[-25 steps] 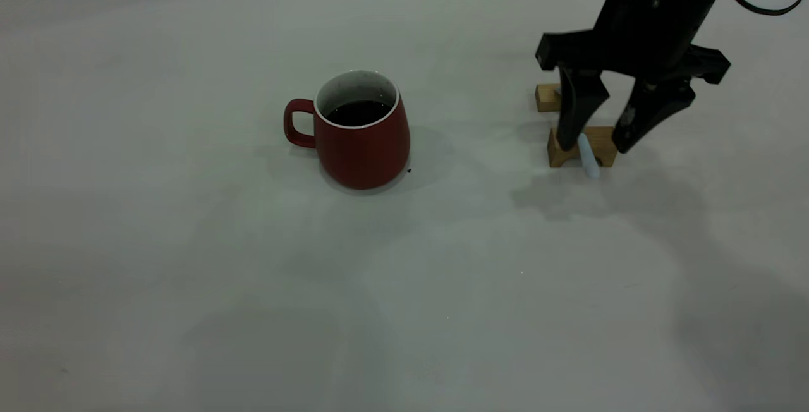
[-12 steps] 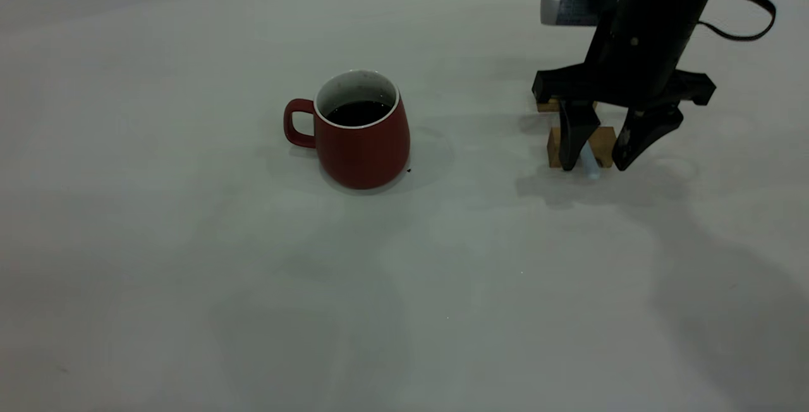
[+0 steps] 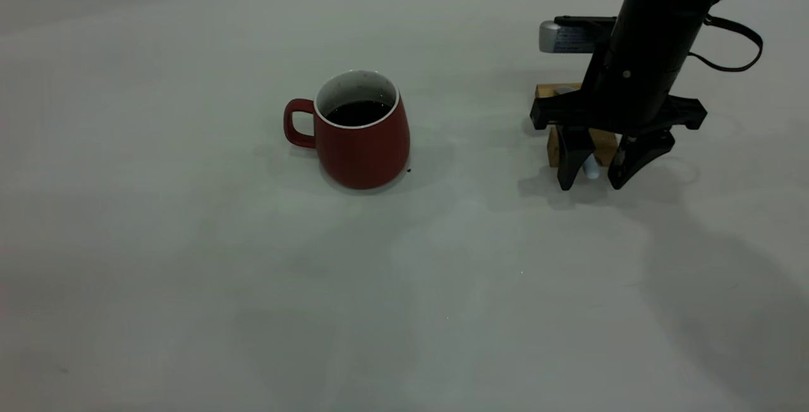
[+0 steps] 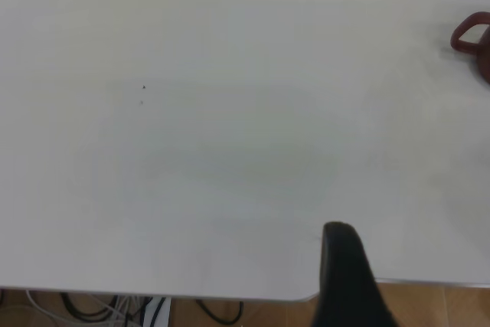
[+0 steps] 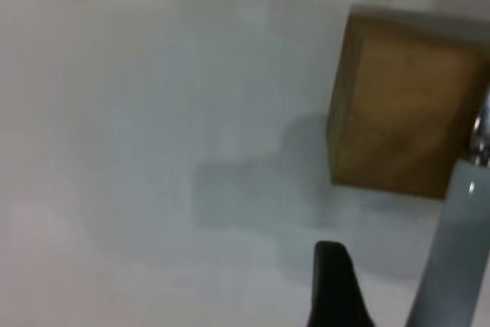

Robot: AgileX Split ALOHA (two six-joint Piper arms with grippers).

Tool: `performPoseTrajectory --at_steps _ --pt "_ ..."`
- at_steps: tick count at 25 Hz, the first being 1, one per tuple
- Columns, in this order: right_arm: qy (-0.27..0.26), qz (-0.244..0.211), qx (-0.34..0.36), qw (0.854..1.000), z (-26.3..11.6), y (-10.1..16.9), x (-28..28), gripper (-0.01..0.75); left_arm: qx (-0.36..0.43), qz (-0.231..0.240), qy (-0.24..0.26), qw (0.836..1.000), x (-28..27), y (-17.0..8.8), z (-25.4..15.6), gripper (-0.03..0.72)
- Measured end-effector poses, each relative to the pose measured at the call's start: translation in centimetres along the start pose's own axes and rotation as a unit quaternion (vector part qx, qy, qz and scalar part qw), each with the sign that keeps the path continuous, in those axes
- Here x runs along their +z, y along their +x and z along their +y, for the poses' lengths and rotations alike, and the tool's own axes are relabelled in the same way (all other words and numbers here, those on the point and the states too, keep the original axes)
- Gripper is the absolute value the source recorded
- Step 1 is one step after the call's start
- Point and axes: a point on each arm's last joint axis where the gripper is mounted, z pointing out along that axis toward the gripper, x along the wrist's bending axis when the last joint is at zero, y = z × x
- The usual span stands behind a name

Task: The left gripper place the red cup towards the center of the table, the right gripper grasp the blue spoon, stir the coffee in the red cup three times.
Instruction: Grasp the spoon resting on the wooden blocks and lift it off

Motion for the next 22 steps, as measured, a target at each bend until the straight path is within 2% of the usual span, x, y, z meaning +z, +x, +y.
performPoseTrajectory --at_steps 2,5,9,14,18,20,22 --pt "-0.003 0.000 0.001 1.000 0.1 0.0 0.0 0.478 0.000 0.000 0.000 1.000 0.0 0.0 0.0 0.519" --pt "-0.002 0.000 0.001 1.000 0.0 0.0 0.0 0.357 0.000 0.000 0.000 1.000 0.0 0.0 0.0 0.519" --pt "0.006 0.000 0.001 1.000 -0.1 0.0 0.0 0.133 0.000 0.000 0.000 1.000 0.0 0.0 0.0 0.519" --pt "0.008 0.002 0.000 1.000 0.0 0.2 -0.9 0.128 0.000 0.000 0.000 1.000 0.0 0.0 0.0 0.519" --pt "-0.007 0.010 -0.005 1.000 0.5 0.8 -4.1 0.128 0.000 0.000 0.000 1.000 0.0 0.0 0.0 0.519" --pt "-0.006 0.033 0.014 0.999 0.5 1.4 -6.1 0.128 0.000 0.000 0.000 1.000 0.0 0.0 0.0 0.519" --pt "0.008 0.079 0.051 0.996 0.3 2.6 -8.0 0.128 0.000 0.000 0.000 1.000 0.0 0.0 0.0 0.519"
